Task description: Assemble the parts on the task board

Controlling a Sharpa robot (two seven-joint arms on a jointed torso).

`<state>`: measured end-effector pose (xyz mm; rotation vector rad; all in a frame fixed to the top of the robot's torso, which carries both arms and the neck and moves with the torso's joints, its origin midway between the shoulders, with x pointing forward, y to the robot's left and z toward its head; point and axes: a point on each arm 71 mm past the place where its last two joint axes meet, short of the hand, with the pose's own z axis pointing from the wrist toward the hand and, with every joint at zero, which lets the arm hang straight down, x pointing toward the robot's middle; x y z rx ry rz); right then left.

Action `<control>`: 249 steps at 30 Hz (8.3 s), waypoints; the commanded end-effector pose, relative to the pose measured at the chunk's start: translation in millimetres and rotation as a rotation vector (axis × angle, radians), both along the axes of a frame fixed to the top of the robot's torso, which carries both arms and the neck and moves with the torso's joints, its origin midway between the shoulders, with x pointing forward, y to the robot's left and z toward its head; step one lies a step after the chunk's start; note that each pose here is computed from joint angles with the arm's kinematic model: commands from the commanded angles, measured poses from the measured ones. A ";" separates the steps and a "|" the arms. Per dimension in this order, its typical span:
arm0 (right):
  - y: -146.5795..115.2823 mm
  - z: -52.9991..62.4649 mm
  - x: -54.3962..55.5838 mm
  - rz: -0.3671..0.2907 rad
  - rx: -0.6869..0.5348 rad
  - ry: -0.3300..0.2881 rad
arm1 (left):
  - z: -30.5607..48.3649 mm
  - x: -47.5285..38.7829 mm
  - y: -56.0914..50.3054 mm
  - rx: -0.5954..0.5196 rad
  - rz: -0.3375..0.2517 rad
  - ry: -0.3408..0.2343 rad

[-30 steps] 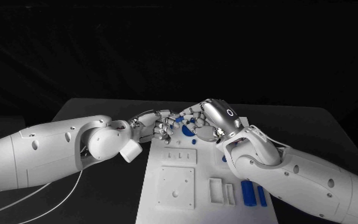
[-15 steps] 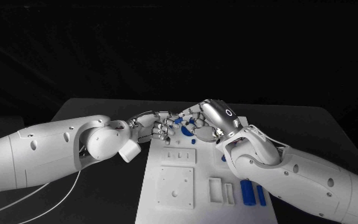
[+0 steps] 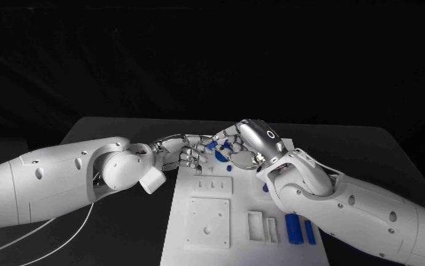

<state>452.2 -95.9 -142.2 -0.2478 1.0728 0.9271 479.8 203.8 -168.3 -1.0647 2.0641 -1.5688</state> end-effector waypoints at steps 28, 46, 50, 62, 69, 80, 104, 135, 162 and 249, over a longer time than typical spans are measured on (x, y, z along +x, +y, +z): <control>-6.9 -4.8 0.1 -0.001 -0.021 0.097 | -1.7 8.8 12.2 0.103 0.061 -0.069; -38.5 -9.2 21.0 -0.026 -0.088 0.659 | 20.7 24.5 33.5 0.293 0.073 -0.529; -44.4 -7.9 27.6 -0.012 -0.108 0.781 | 23.1 23.4 27.6 0.314 0.027 -0.579; -59.8 -0.8 60.8 0.095 -0.183 1.182 | 23.8 12.3 3.6 0.285 -0.099 -0.605; -64.9 -2.4 72.8 0.189 -0.183 1.385 | 21.7 7.9 -10.1 0.296 -0.160 -0.601; -65.0 -0.8 78.7 0.314 -0.236 1.534 | 19.6 7.7 -31.3 0.362 -0.247 -0.622; -55.5 -1.9 78.3 0.326 -0.308 1.544 | 11.2 6.8 -51.1 0.403 -0.306 -0.499; -45.4 -3.4 76.7 0.356 -0.319 1.563 | 13.7 5.0 -54.1 0.404 -0.336 -0.571; -43.2 -7.0 83.5 0.327 -0.325 1.555 | 11.8 2.5 -60.7 0.385 -0.373 -0.533; -59.4 -1.2 88.6 0.110 -0.196 1.383 | 5.0 9.2 -44.3 0.359 -0.255 -0.428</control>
